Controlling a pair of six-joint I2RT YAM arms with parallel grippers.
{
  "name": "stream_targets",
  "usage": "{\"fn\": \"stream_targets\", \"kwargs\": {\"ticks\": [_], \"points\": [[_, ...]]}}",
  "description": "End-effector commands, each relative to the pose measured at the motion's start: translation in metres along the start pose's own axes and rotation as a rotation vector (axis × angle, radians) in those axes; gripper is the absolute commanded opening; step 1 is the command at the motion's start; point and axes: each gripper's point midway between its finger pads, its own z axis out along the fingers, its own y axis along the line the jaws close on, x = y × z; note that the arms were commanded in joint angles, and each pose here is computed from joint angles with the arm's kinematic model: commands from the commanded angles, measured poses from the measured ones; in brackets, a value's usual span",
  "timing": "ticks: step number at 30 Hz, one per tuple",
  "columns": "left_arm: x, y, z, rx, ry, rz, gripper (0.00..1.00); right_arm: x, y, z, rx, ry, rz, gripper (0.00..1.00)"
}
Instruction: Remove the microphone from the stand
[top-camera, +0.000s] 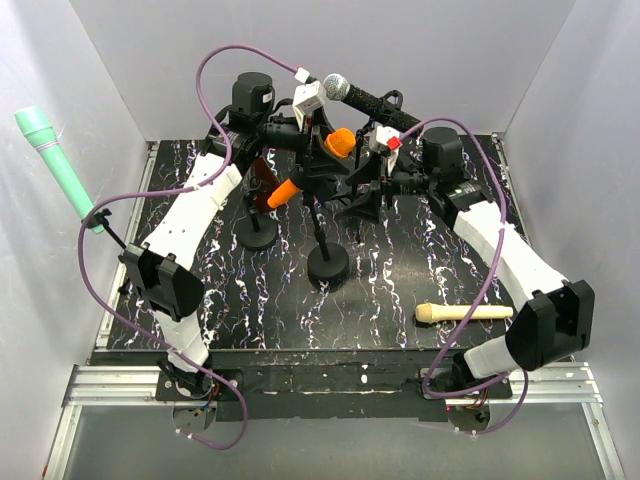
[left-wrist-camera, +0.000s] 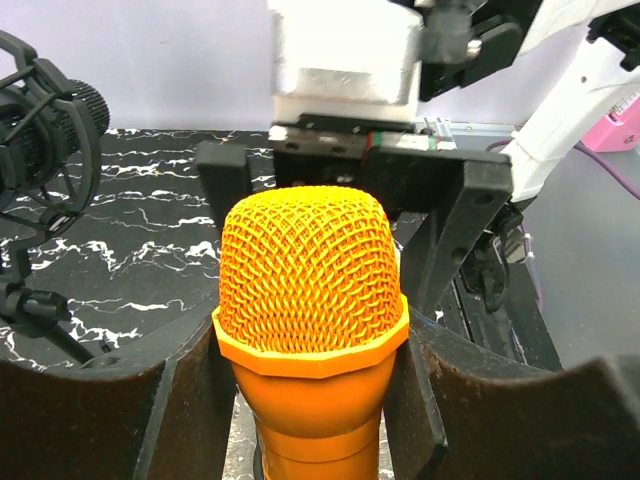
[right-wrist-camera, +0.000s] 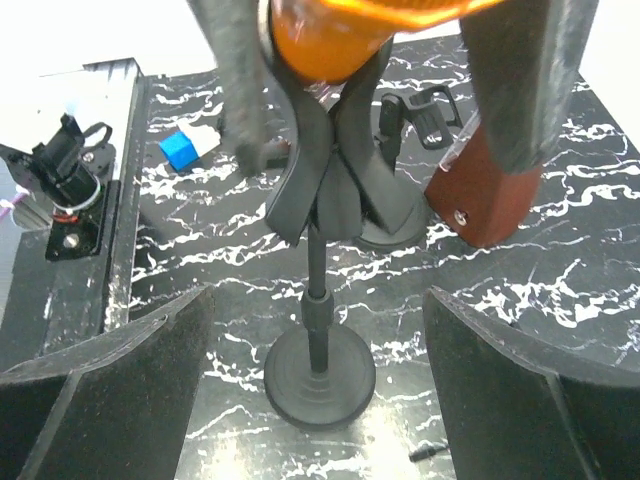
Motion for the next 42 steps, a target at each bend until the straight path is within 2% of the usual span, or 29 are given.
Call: {"fn": "stream_targets", "kwargs": {"ticks": [1, 11, 16, 19, 25, 27, 29, 34, 35, 37, 38, 42], "points": [[-0.033, -0.025, -0.006, 0.055, -0.044, 0.103, 0.0, -0.044, -0.003, 0.011, -0.007, -0.106, -0.047, 0.91], [-0.03, -0.024, -0.006, 0.047, -0.042, 0.099, 0.0, -0.049, 0.0, 0.036, -0.037, -0.13, -0.016, 0.92], [-0.028, -0.025, -0.006, 0.041, -0.041, 0.102, 0.0, -0.034, -0.001, 0.042, -0.052, -0.113, 0.02, 0.84], [-0.029, -0.025, -0.007, 0.038, -0.041, 0.103, 0.0, -0.024, 0.003, 0.042, -0.074, -0.094, 0.032, 0.76], [-0.025, -0.024, -0.007, 0.028, -0.036, 0.102, 0.0, -0.011, 0.01, 0.041, -0.107, -0.071, 0.049, 0.43], [-0.023, -0.023, -0.007, 0.024, -0.034, 0.102, 0.0, -0.004, 0.013, 0.04, -0.112, -0.055, 0.053, 0.26], [-0.024, -0.024, -0.008, 0.018, -0.033, 0.105, 0.0, 0.007, 0.013, 0.039, -0.101, -0.035, 0.064, 0.02], [-0.023, -0.023, -0.009, 0.003, -0.029, 0.111, 0.0, 0.019, 0.012, 0.036, -0.049, -0.028, 0.099, 0.01], [-0.023, -0.023, -0.009, 0.003, -0.028, 0.107, 0.0, 0.018, 0.013, 0.035, -0.046, -0.03, 0.098, 0.1], [-0.021, -0.022, -0.009, 0.003, -0.026, 0.1, 0.0, 0.017, 0.016, 0.035, -0.058, -0.034, 0.099, 0.43], [-0.021, -0.022, -0.009, 0.003, -0.026, 0.098, 0.0, 0.017, 0.016, 0.035, -0.059, -0.035, 0.101, 0.51], [-0.019, -0.021, -0.008, 0.003, -0.027, 0.087, 0.0, 0.015, 0.013, 0.038, -0.064, -0.04, 0.107, 0.66]]}}
